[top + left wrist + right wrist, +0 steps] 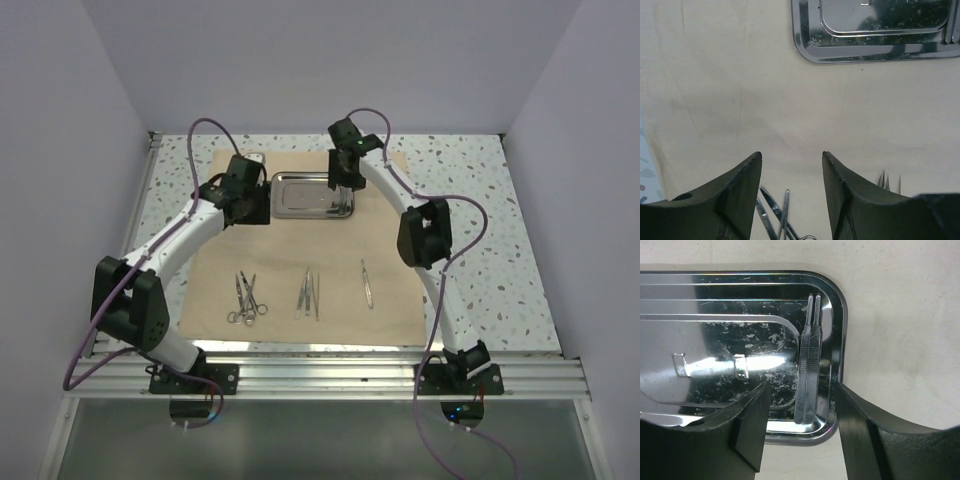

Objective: Open and lay out the surgical kit
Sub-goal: Pick up the medical item from the container.

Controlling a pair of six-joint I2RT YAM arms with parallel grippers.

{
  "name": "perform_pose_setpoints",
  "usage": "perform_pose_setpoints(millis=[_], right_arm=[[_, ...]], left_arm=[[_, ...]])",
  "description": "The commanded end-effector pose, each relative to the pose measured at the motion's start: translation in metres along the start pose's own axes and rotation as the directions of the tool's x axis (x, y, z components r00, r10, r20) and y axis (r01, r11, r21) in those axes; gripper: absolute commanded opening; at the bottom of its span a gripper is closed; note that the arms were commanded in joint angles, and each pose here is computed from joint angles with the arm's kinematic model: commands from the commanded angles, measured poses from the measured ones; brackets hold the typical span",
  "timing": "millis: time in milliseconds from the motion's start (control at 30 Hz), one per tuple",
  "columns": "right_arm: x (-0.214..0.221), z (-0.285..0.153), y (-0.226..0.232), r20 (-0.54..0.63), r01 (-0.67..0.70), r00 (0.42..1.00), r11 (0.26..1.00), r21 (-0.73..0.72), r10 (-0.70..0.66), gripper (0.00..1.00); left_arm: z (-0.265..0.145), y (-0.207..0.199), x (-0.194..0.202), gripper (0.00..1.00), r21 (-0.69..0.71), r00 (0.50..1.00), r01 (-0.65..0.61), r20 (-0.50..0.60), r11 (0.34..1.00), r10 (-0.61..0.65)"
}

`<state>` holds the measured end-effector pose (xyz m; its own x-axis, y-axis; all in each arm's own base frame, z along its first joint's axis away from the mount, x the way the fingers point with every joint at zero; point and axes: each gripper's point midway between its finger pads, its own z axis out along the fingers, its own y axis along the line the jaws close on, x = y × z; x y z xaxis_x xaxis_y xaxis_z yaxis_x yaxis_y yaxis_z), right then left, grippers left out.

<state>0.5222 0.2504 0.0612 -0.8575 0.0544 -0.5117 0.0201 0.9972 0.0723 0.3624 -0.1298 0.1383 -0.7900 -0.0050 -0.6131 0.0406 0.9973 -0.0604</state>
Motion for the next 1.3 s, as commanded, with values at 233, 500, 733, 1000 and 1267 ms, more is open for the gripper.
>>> perform_pose_setpoints(millis=[233, 500, 733, 1000, 1267], right_arm=[[0.01, 0.012, 0.009, -0.023, 0.027, 0.999, 0.999, -0.031, -0.028, 0.53], [0.023, 0.031, -0.001, -0.069, -0.018, 0.997, 1.0, -0.018, 0.017, 0.47], [0.031, 0.043, -0.009, -0.102, -0.046, 0.994, 0.999, -0.018, 0.044, 0.38], [0.051, 0.054, -0.013, -0.153, -0.049, 0.987, 0.999, -0.011, 0.047, 0.22], [0.046, 0.05, -0.012, -0.143, -0.047, 0.989, 0.999, -0.011, 0.045, 0.09]], left_arm=[[0.008, 0.003, -0.015, 0.55, -0.011, 1.0, 0.016, 0.013, 1.0, -0.016], [0.012, 0.009, -0.012, 0.55, -0.027, 1.0, 0.017, -0.006, 0.999, -0.017], [0.015, 0.012, -0.007, 0.55, -0.037, 1.0, 0.022, -0.019, 0.999, -0.023], [0.018, 0.012, -0.007, 0.55, -0.041, 0.999, 0.024, -0.026, 0.999, -0.025], [0.021, 0.012, -0.004, 0.54, -0.038, 0.999, 0.022, -0.038, 0.999, -0.023]])
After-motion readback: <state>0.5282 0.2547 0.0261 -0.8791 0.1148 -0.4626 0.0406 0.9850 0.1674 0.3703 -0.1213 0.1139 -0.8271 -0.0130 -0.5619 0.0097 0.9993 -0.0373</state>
